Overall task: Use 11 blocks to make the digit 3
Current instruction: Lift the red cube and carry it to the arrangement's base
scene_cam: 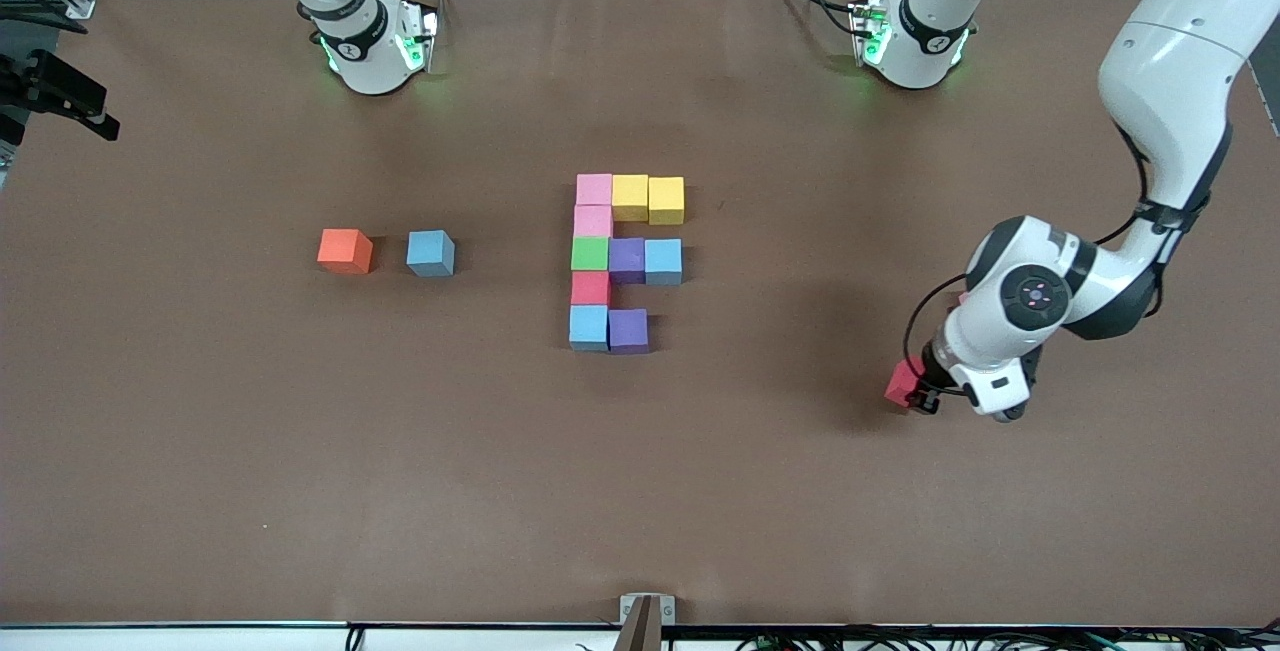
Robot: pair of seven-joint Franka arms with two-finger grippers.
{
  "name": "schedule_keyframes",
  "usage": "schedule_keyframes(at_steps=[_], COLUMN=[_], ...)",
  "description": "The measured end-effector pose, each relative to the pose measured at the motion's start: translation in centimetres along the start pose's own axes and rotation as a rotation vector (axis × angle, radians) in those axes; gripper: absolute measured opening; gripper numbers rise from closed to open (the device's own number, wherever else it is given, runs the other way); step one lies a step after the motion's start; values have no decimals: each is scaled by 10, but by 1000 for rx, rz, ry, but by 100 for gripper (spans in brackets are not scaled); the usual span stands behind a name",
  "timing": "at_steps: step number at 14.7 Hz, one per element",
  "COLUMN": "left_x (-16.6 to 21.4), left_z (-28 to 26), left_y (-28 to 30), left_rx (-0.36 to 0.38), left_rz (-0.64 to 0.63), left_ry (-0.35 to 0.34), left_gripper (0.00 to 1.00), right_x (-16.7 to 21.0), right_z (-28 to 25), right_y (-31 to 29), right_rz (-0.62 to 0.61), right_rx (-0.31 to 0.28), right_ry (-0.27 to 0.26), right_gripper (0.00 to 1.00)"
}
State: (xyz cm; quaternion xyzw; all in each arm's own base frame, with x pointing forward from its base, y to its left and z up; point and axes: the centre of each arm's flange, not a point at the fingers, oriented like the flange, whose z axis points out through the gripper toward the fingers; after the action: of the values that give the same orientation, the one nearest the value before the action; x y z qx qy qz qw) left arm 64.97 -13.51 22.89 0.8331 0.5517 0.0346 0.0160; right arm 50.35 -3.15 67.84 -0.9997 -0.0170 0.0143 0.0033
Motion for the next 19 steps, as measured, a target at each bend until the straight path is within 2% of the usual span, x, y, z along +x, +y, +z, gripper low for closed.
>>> schedule_keyframes(at_steps=[4,9,14,19], left_x=[-65,-169,-258,-297], left_z=[4,15,17,16], left_y=[32,60,66,57], left_rx=[-24,-16,16,31], left_rz=[-181,-311,-331,-351], left_ry=[-44,-82,-108,-115], left_gripper=[58,58,58,58], right_x=[3,4,3,1], right_z=[-3,-2,-2,-1], right_y=[-1,-3,-3,0], right_rz=[-2,-7,-6,-1], right_rx=[-3,-3,-2,-1], right_ry=[30,29,23,13], right_gripper=[100,100,100,100])
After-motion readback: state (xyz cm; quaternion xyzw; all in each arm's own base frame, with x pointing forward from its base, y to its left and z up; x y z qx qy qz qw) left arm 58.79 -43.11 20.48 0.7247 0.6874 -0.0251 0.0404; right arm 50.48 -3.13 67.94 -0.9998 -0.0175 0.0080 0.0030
